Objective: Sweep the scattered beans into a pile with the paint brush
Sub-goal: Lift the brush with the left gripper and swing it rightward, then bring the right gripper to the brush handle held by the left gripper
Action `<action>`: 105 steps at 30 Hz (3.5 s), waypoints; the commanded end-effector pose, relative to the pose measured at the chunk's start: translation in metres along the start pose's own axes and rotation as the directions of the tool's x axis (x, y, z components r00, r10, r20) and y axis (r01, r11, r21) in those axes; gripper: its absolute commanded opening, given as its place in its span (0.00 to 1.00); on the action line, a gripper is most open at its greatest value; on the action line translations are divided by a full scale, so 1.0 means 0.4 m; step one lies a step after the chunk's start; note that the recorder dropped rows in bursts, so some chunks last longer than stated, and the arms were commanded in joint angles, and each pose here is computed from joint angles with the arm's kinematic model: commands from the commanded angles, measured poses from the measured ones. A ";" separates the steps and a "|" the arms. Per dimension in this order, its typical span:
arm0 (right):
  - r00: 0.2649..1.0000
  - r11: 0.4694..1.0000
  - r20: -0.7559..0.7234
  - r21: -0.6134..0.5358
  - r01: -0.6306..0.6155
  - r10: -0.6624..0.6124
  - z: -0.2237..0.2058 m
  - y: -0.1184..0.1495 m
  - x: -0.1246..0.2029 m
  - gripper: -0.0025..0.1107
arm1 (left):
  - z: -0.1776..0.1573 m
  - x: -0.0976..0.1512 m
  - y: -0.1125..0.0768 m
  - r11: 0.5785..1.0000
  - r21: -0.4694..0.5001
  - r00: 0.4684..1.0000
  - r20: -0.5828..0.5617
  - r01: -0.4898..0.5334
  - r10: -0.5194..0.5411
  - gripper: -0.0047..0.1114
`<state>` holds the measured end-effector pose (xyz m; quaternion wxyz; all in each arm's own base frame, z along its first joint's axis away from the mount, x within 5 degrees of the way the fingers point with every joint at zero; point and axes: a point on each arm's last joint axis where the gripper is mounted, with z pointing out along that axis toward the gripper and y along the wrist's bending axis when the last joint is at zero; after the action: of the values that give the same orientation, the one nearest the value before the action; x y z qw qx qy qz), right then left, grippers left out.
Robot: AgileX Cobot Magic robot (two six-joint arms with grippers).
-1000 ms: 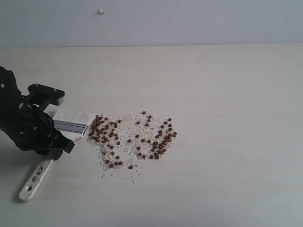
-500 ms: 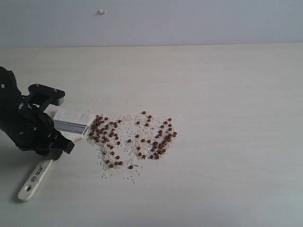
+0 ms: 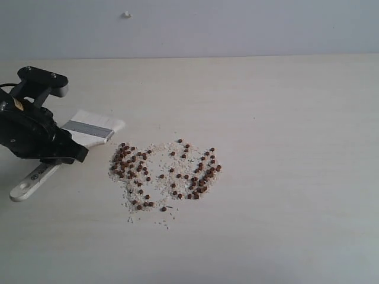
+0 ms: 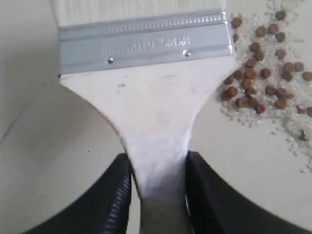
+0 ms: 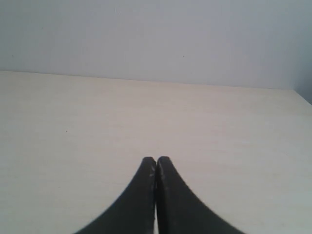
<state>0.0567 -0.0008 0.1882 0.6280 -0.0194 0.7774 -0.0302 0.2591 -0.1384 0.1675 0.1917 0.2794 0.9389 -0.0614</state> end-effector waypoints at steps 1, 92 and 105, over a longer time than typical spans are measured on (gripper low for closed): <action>1.000 1.000 0.012 0.009 -0.001 0.001 0.000 -0.001 0.000 0.02 | -0.009 -0.016 0.001 1.000 -0.009 0.998 0.055 -0.007 0.007 0.04; 0.223 0.176 0.252 -0.197 0.964 -0.942 0.253 0.263 -0.323 0.34 | -0.179 -0.174 -0.112 0.689 0.519 0.851 0.168 -0.506 0.498 0.04; 0.159 -0.098 0.628 -0.354 0.930 -0.762 0.119 0.469 -0.235 0.59 | -0.186 -0.177 -0.128 0.645 0.574 0.853 0.216 -0.505 0.475 0.04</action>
<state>0.1273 0.1822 0.2651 0.4810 -0.7293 0.4650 -0.1431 0.2643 -0.1955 0.2599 0.1182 0.5618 0.7656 -0.2902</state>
